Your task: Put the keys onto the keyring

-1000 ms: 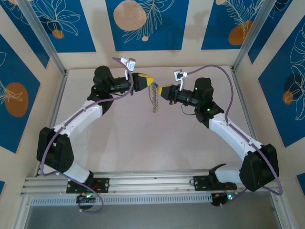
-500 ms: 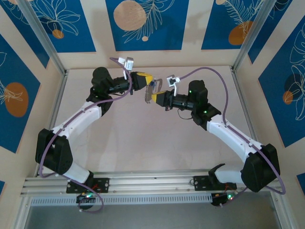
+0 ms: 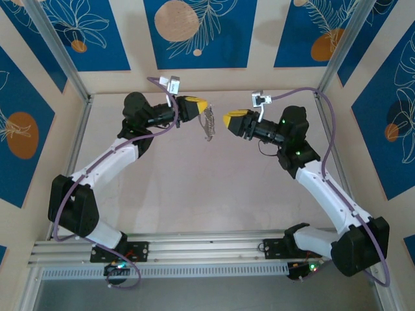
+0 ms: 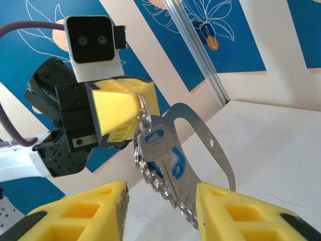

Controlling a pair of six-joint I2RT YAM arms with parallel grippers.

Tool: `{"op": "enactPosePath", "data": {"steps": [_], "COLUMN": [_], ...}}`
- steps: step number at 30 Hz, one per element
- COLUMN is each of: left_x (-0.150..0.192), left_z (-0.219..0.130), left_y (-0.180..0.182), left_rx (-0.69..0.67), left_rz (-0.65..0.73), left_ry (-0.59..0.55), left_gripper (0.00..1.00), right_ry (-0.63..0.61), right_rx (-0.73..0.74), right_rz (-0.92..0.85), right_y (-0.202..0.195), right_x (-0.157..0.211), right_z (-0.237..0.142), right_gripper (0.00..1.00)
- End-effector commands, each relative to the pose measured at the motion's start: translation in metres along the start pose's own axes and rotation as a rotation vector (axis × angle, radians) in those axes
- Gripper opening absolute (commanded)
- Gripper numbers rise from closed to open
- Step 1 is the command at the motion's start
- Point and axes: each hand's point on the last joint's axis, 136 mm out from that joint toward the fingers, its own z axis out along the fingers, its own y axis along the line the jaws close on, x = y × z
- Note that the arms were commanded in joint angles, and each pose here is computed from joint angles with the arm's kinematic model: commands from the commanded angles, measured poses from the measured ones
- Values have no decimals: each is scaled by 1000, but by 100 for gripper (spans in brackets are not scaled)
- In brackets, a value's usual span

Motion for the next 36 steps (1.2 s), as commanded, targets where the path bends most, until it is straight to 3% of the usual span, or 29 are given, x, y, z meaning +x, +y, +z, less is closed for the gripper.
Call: {"op": "enactPosePath", "data": {"steps": [1,21,26,33,36], "left_x": [-5,-3,-4,-5,-6], "left_z": [1,1,1,1,1], "left_y": [-18,-22,-23,-23,-24], "left_rx": [64,78,77,75,74], "left_rz": [33,30,34,35,37], "left_ry": [-12,-1,-4,-6,-12], "left_gripper": [0,0,0,0,0], "right_ry": [-43,-36,-21,-7,-3], "right_rx": [-77,-183,-185,-182,-175], "right_rz": [-9,-13,-8,-1,1], "right_y": [14,26,26,25,23], "right_x": [-23,-34,-28,-22,-19], "right_z": [7,35,35,34,32], "right_gripper": [42,40,29,0,0]}}
